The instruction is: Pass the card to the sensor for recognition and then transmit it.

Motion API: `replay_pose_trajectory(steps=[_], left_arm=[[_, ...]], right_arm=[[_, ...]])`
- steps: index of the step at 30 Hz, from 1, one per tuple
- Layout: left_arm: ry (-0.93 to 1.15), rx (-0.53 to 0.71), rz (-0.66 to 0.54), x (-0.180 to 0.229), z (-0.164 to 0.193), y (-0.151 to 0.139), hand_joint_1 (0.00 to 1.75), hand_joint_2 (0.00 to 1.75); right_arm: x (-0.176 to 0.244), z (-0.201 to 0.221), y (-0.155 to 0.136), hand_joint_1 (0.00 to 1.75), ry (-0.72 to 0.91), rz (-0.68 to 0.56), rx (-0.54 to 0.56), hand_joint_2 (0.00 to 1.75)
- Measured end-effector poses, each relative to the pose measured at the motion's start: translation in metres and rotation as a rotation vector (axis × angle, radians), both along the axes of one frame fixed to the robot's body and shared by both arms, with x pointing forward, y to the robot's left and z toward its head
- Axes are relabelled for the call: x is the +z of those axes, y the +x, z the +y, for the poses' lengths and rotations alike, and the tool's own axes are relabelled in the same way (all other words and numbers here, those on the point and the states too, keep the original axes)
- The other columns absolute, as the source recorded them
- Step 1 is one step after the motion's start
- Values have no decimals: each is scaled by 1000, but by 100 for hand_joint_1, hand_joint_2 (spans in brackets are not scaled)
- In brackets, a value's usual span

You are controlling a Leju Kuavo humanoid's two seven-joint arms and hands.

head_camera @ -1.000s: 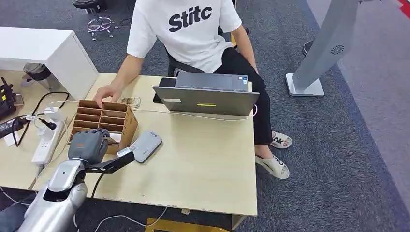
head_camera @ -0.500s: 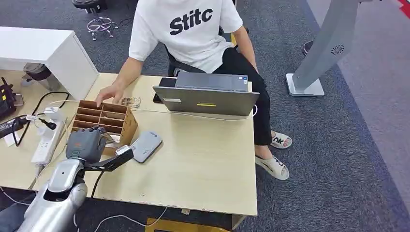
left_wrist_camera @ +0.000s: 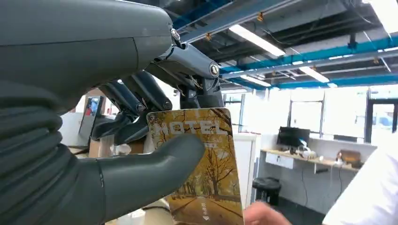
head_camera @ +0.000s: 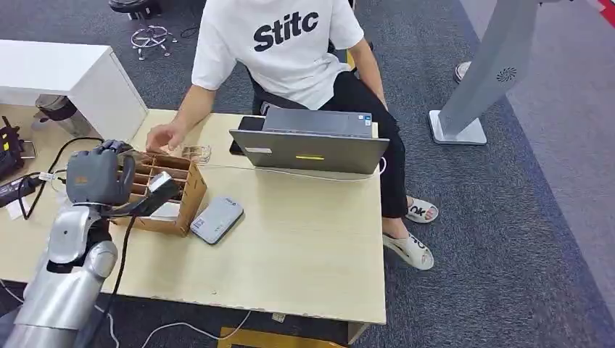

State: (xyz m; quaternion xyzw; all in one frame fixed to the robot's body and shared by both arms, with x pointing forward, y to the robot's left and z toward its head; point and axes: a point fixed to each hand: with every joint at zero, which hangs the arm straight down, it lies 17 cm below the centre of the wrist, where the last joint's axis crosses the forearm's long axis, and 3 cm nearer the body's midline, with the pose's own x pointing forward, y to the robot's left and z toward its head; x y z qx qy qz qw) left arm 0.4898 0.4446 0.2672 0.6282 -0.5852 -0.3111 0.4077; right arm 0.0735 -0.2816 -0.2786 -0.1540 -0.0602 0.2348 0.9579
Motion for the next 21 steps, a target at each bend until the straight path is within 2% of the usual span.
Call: replay_pose_trajectory(steps=[7,11,19,20,21], left_arm=[[9,18,-86,45,11,6,175,175],[67,78,-105,72,28,17,175,175],[92,98,-126,78,33,24,175,175],[95,97,-126,77,32,24,59,175],[95,92,-129,77,30,24,0,175]], right_arm=[[0,0,0,0,-4,3,11,175],[0,0,1,0,-3,-3,17,175],[0,0,1,0,-5,4,17,175],[0,-1,1,0,-6,6,16,175],[0,-1,0,0,-7,8,15,175]])
